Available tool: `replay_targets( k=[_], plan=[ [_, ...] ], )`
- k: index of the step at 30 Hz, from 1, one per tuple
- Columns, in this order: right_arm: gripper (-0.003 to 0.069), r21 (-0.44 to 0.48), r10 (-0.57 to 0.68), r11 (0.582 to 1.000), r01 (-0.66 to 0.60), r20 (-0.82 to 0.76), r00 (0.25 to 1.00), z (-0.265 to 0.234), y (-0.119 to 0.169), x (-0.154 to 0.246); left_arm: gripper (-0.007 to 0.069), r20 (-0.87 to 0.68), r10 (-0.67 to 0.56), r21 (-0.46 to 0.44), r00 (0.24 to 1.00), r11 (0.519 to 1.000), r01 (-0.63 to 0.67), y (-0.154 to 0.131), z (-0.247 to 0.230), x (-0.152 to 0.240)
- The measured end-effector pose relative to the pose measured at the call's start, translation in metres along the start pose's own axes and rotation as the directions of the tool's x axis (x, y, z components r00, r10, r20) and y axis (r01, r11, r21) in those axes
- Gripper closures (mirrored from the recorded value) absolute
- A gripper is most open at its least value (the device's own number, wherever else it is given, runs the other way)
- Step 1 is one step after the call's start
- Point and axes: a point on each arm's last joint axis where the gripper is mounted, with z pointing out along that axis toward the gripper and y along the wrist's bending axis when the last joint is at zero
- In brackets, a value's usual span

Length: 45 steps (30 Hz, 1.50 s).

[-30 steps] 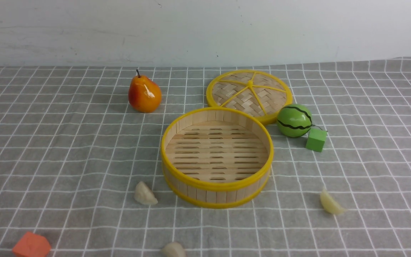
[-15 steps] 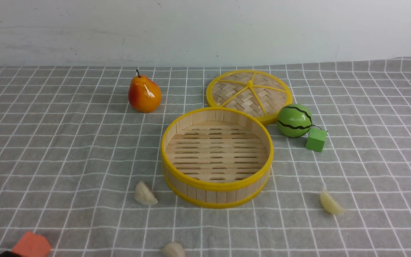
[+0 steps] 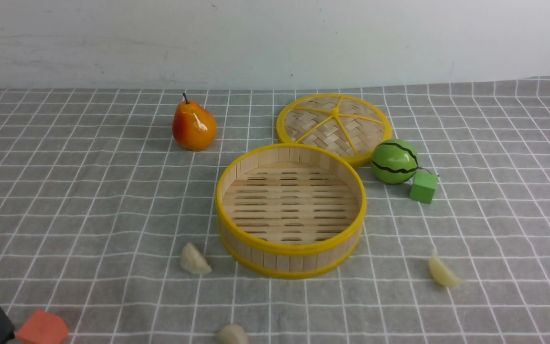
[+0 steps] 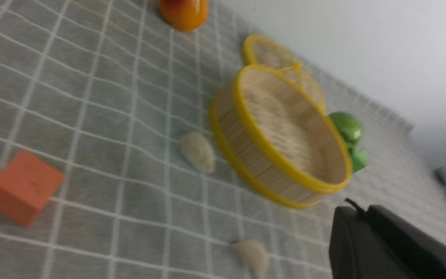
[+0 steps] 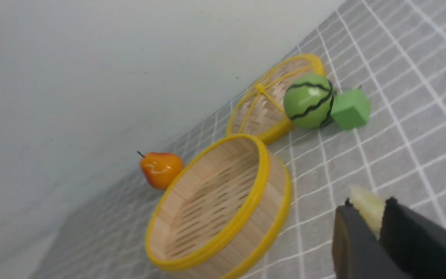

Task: Put the dumplings into the steamer on the table with the grey tablecloth.
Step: 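Reach for and grasp a dumpling on the table with the left gripper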

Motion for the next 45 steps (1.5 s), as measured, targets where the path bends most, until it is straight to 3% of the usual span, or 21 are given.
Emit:
replay_targets(
  k=[3, 7, 9, 14, 17, 19, 21, 28, 31, 37, 45],
  plan=[
    [0.0667, 0.032, -0.167, 0.985, 0.171, -0.091, 0.982, 0.015, 0.015, -0.025, 0.0639, -0.123, 0.096, -0.114, 0.988, 0.987, -0.110, -0.006, 0.010, -0.025],
    [0.0678, -0.024, -0.363, 0.927, 0.374, -0.299, 0.882, 0.044, 0.037, -0.055, 0.0639, -0.359, 0.183, -0.232, 0.915, 0.932, -0.278, -0.008, 0.031, -0.051],
    [0.0678, -0.082, -0.414, 0.905, 0.417, -0.390, 0.822, 0.055, 0.045, -0.059, 0.0639, -0.453, 0.215, -0.216, 0.865, 0.915, -0.341, -0.011, 0.042, -0.055],
    [0.0678, -0.326, -0.545, 0.828, 0.457, -0.661, 0.515, 0.083, 0.068, -0.044, 0.0639, -0.654, 0.321, -0.078, 0.685, 0.872, -0.483, -0.034, 0.088, -0.047],
    [0.0678, -0.411, -0.577, 0.803, 0.432, -0.718, 0.389, 0.090, 0.077, -0.032, 0.0630, -0.696, 0.321, -0.075, 0.643, 0.858, -0.509, -0.044, 0.117, -0.038],
    [0.0676, -0.440, -0.591, 0.793, 0.422, -0.723, 0.356, 0.091, 0.081, -0.028, 0.0603, -0.701, 0.306, -0.087, 0.644, 0.859, -0.504, -0.050, 0.133, -0.035],
    [0.0676, -0.456, -0.605, 0.783, 0.424, -0.719, 0.343, 0.090, 0.083, -0.026, 0.0548, -0.711, 0.281, -0.109, 0.645, 0.862, -0.495, -0.054, 0.155, -0.029],
    [0.0673, -0.464, -0.630, 0.762, 0.452, -0.692, 0.352, 0.083, 0.084, -0.031, 0.0216, -0.691, 0.143, -0.221, 0.708, 0.892, -0.395, -0.054, 0.230, -0.010],
    [0.0670, -0.466, -0.636, 0.758, 0.457, -0.685, 0.356, 0.081, 0.084, -0.032, 0.0118, -0.675, 0.098, -0.266, 0.731, 0.893, -0.364, -0.051, 0.256, -0.002],
    [0.0669, -0.466, -0.637, 0.756, 0.460, -0.686, 0.352, 0.081, 0.084, -0.032, 0.0078, -0.654, 0.059, -0.329, 0.754, 0.876, -0.354, -0.040, 0.295, 0.013],
    [0.0667, -0.466, -0.637, 0.756, 0.459, -0.687, 0.351, 0.081, 0.084, -0.032, 0.0111, -0.617, 0.033, -0.400, 0.786, 0.847, -0.350, -0.026, 0.325, 0.027]
  ],
)
